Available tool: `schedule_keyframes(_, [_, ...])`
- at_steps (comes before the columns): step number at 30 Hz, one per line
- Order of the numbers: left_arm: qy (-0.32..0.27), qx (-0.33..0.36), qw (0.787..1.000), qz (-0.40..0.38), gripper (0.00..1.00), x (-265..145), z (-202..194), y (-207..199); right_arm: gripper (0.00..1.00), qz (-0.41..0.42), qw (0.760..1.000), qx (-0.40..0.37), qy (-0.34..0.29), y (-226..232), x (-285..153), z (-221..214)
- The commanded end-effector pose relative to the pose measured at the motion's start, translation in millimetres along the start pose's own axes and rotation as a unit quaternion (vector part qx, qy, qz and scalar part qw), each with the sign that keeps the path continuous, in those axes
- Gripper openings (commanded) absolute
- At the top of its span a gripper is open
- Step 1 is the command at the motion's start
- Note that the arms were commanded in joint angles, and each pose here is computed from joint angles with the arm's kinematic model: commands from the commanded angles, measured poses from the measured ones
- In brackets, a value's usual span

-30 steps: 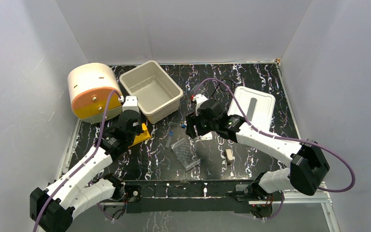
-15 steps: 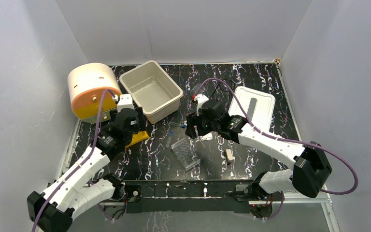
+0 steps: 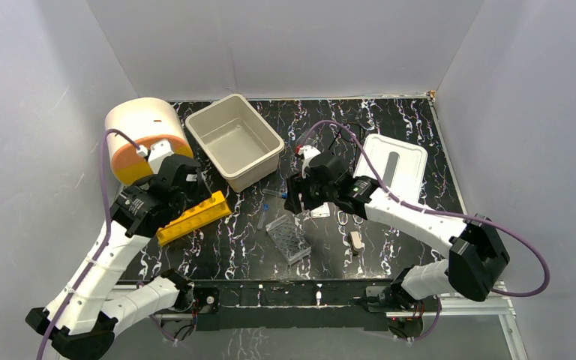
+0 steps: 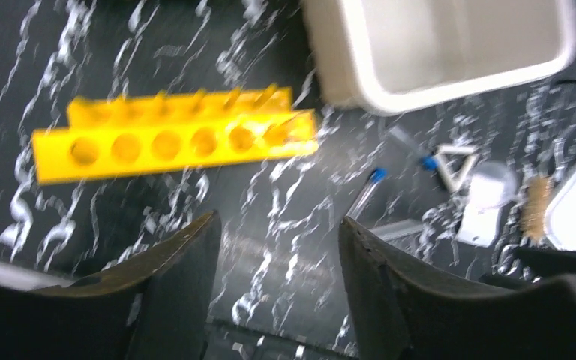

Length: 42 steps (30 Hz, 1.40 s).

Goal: Organize the chemistry lab equipment

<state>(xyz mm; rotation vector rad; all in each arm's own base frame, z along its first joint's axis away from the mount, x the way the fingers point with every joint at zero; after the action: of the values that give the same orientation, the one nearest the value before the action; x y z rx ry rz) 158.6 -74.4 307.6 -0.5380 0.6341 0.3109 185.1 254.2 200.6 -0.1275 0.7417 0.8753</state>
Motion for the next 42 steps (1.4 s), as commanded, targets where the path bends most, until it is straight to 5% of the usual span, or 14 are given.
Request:
schedule_keyframes(1, [0.033,-0.055,0.986,0.153,0.52,-12.6,-25.9,55.0,0.70,0.023,0.999,0.017,-0.033,10.8,8.6,28.4])
schedule_keyframes(5, [0.005,-0.083,0.977,0.195,0.30,-11.8,-28.3,68.4,0.69,0.026,0.999,0.031,-0.027,15.3,24.4,33.6])
schedule_keyframes(9, [0.029,-0.101,0.976,0.191,0.23,0.9,-43.3,65.5,0.67,0.025,0.998,0.054,-0.011,20.2,37.4,32.5])
schedule_keyframes(16, [0.114,-0.141,0.970,0.160,0.22,45.7,-94.7,57.7,0.67,0.028,0.994,0.104,-0.012,26.0,45.7,32.8])
schedule_keyframes(42, [0.116,-0.209,0.958,0.161,0.26,113.0,-60.6,67.0,0.68,0.009,0.991,0.122,-0.046,25.3,30.3,45.5])
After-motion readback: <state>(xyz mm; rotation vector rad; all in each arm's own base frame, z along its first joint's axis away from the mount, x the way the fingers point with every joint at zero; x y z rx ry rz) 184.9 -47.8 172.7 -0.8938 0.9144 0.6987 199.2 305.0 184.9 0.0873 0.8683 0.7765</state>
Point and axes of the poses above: each gripper's point midway between its finger pads, its own x axis out along the fingers, its own y axis along the line the jaws close on, z = x × y, the point moved 8 cm from there along -x, back along the fingers, and after that the axes turned 13 degrees about -x, right-handed, at the moved point
